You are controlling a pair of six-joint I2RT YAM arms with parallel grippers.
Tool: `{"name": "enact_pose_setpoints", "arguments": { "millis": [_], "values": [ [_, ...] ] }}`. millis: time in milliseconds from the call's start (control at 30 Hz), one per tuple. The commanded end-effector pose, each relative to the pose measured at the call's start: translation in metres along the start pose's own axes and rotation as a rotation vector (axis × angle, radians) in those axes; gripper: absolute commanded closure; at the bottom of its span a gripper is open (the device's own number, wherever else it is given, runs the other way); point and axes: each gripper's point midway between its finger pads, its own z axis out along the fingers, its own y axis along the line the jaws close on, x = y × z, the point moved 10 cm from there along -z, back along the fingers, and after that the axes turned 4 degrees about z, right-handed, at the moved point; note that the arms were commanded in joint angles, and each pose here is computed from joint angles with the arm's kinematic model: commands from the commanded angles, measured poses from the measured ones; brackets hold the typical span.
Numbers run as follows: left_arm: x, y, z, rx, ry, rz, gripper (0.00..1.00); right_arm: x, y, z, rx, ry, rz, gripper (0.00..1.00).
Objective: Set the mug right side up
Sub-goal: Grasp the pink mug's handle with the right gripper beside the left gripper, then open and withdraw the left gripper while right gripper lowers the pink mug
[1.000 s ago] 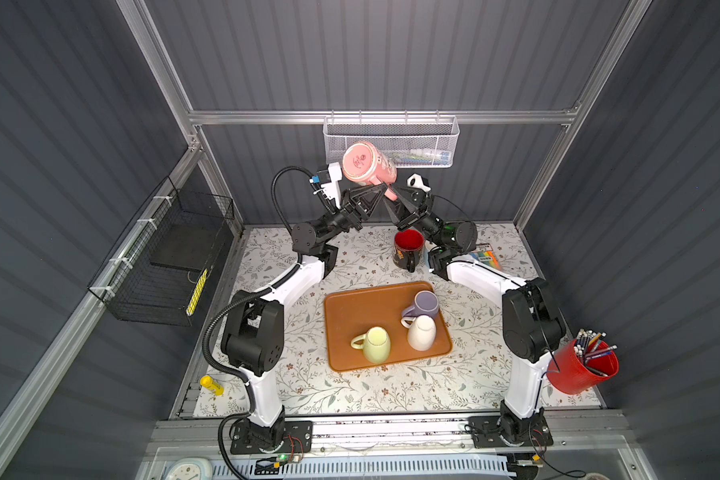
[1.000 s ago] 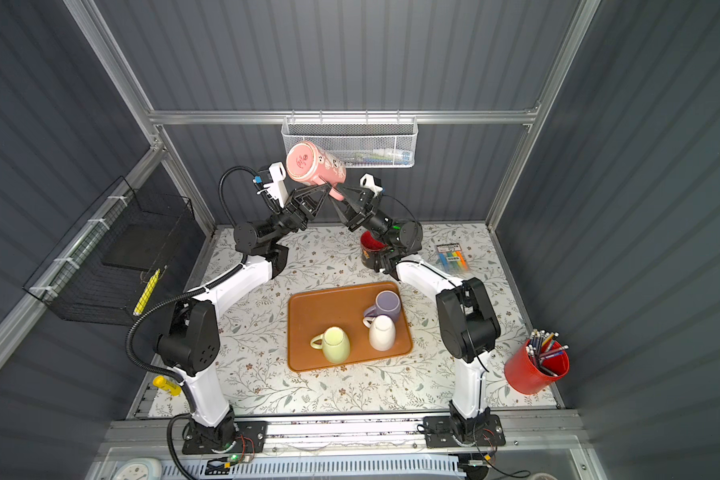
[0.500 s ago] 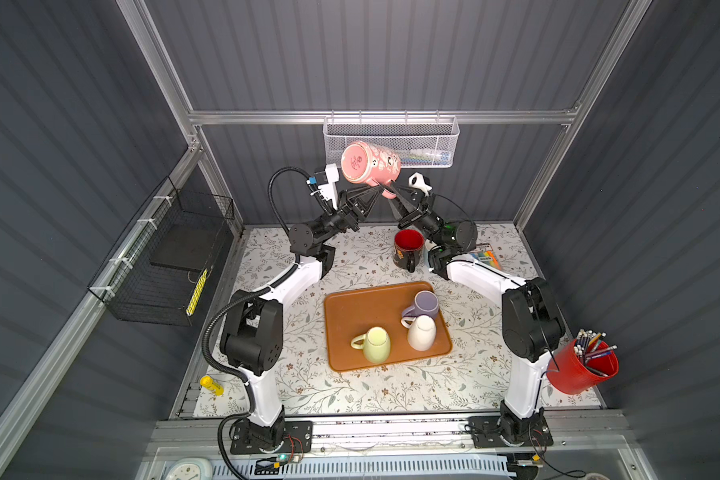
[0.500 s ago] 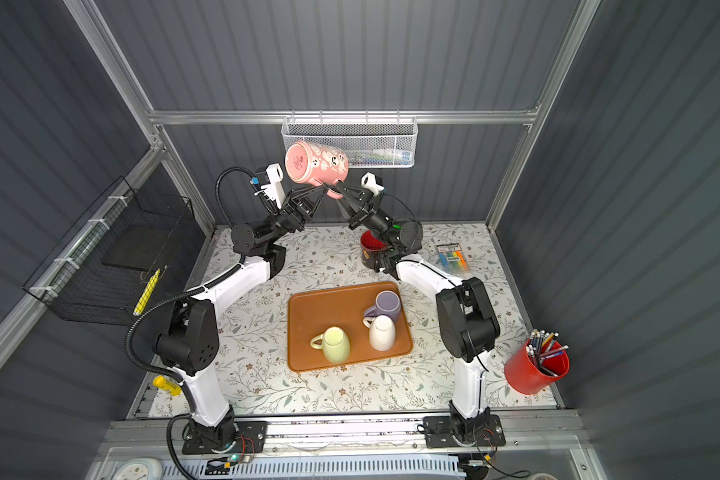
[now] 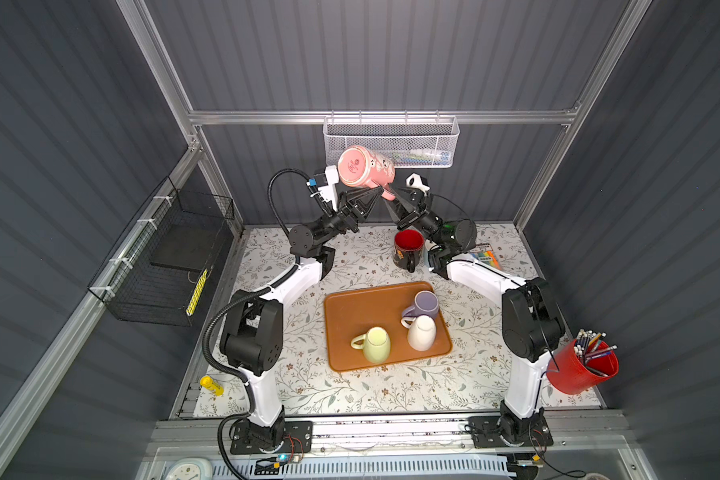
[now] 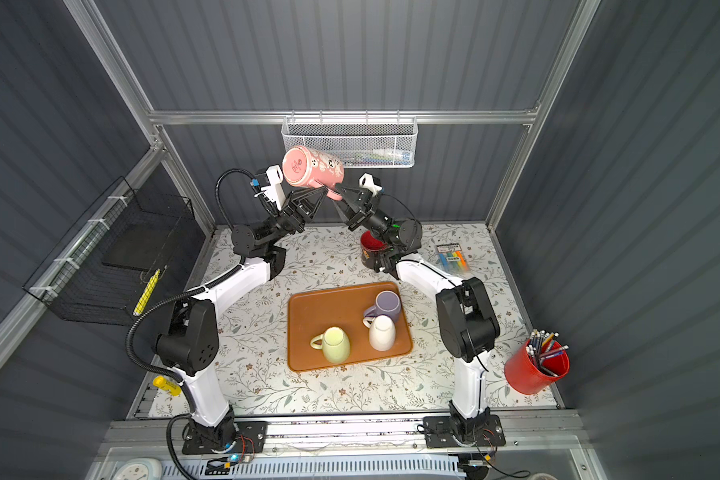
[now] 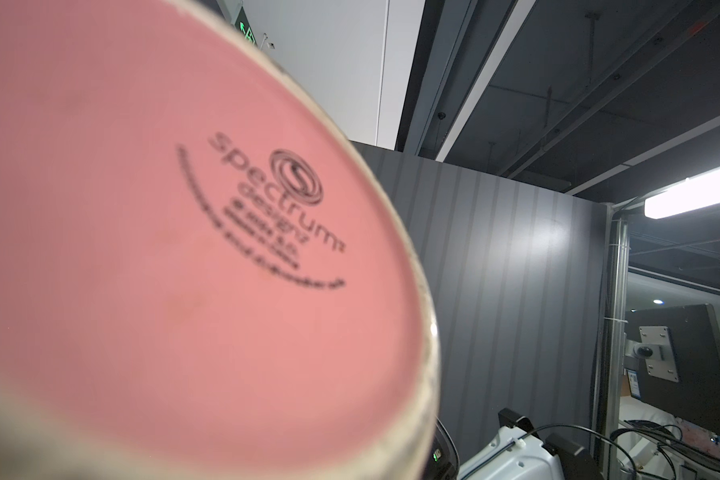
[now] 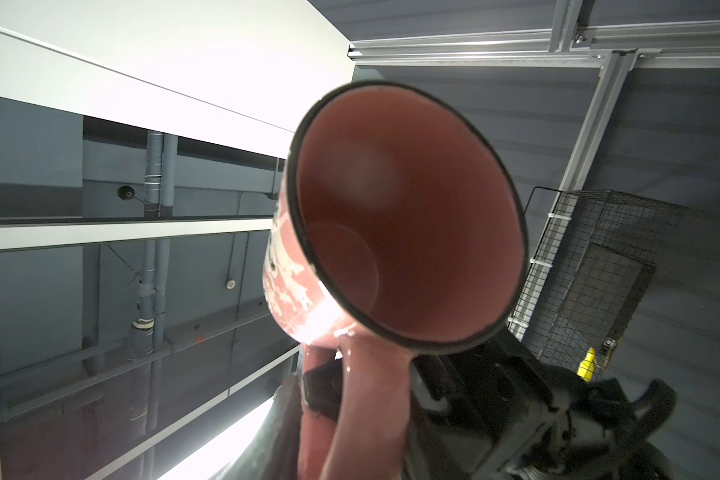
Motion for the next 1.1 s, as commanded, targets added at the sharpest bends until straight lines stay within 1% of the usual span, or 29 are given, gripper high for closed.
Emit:
{"name": "enact_pose_setpoints", "arguments": {
  "millis": [0, 100, 233, 567, 733, 867, 1033, 1067],
  "values": [
    [-0.021, -0.029, 0.007, 0.080, -0.039, 0.091, 1.00, 0.008, 0.010, 0.009, -0.031, 0.066, -0.011, 0.59],
    [-0.019, -0.028, 0.005, 0.076, -0.034, 0.086, 1.00, 0.009, 0.012, 0.011, -0.034, 0.071, -0.020, 0.56],
    [-0.018, -0.028, 0.005, 0.074, -0.033, 0.085, 1.00, 0.009, 0.012, 0.013, -0.035, 0.072, -0.020, 0.57],
    [-0.020, -0.032, 0.004, 0.078, -0.031, 0.097, 1.00, 0.005, 0.002, 0.008, -0.037, 0.052, 0.003, 0.74],
    [-0.019, -0.032, 0.004, 0.077, -0.026, 0.094, 1.00, 0.004, 0.001, 0.008, -0.037, 0.051, 0.003, 0.87],
    [-0.019, -0.033, 0.003, 0.076, -0.025, 0.096, 1.00, 0.005, 0.000, 0.008, -0.034, 0.059, -0.006, 1.00],
    [-0.020, -0.035, 0.003, 0.083, -0.021, 0.104, 1.00, 0.005, -0.001, 0.008, -0.022, 0.067, -0.021, 1.00],
    [-0.013, -0.032, -0.001, 0.068, -0.007, 0.085, 1.00, 0.006, -0.001, 0.008, -0.018, 0.072, -0.030, 1.00]
  ]
}}
